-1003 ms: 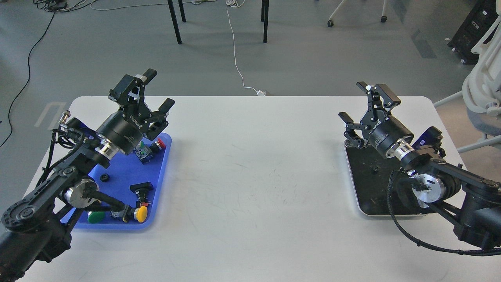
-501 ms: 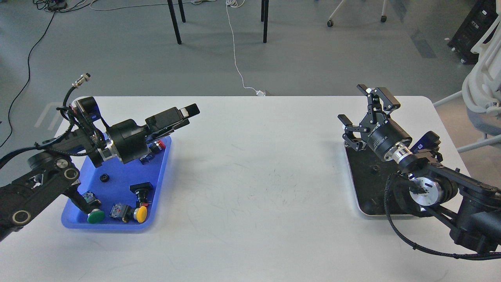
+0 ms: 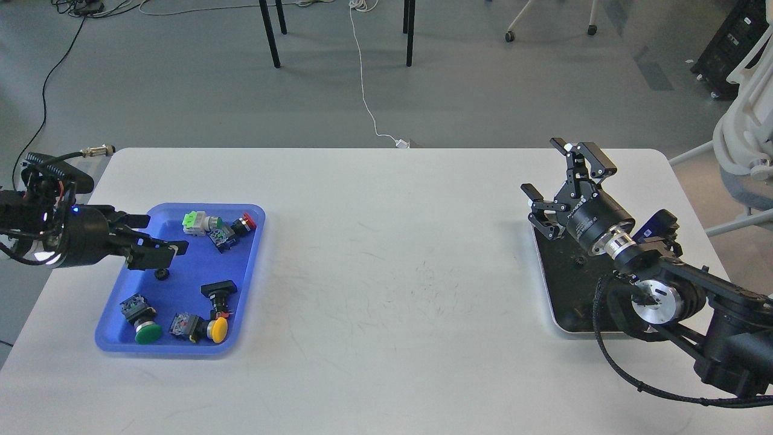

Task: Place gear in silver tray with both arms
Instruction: 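Reach into the blue tray and grasp another black gear with the left gripper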

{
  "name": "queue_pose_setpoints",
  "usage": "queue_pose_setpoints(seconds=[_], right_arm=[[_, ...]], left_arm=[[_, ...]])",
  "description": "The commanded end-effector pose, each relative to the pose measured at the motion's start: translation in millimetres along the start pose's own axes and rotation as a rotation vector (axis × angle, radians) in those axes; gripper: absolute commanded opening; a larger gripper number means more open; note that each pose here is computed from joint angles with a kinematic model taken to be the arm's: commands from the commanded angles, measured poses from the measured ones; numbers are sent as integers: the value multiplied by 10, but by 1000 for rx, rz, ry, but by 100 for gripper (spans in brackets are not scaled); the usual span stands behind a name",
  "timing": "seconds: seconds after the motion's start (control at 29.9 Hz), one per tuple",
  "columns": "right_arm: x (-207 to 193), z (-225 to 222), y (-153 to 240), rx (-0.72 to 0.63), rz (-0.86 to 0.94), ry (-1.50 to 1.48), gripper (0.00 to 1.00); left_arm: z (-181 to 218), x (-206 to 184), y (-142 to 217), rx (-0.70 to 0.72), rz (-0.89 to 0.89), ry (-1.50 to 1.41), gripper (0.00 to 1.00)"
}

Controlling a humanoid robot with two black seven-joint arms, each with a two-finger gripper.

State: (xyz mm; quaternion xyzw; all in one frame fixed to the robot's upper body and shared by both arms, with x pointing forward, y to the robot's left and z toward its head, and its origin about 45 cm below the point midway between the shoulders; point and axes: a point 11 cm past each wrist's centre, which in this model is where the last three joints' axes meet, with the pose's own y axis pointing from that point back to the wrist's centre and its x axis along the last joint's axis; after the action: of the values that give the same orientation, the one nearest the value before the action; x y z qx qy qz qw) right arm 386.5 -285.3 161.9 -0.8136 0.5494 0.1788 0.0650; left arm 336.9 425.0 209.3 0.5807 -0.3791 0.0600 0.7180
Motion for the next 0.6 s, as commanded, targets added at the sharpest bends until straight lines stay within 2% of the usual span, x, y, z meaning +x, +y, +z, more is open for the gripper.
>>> queue_pose_setpoints(seconds=[0.0, 0.2, 0.4, 0.57], right_arm=[[-4, 10, 4, -2, -1, -1, 97], [0, 11, 5, -3, 0, 1, 97], [3, 13, 11, -4, 0, 1, 97], [3, 13, 11, -4, 0, 1, 97]], left_arm=[[-118, -162, -83, 37, -27, -9, 95], [-152, -344, -265, 46, -76, 24, 88], [-73, -363, -364, 24, -83, 23, 78], [-64, -405, -420, 23, -93, 29, 74]])
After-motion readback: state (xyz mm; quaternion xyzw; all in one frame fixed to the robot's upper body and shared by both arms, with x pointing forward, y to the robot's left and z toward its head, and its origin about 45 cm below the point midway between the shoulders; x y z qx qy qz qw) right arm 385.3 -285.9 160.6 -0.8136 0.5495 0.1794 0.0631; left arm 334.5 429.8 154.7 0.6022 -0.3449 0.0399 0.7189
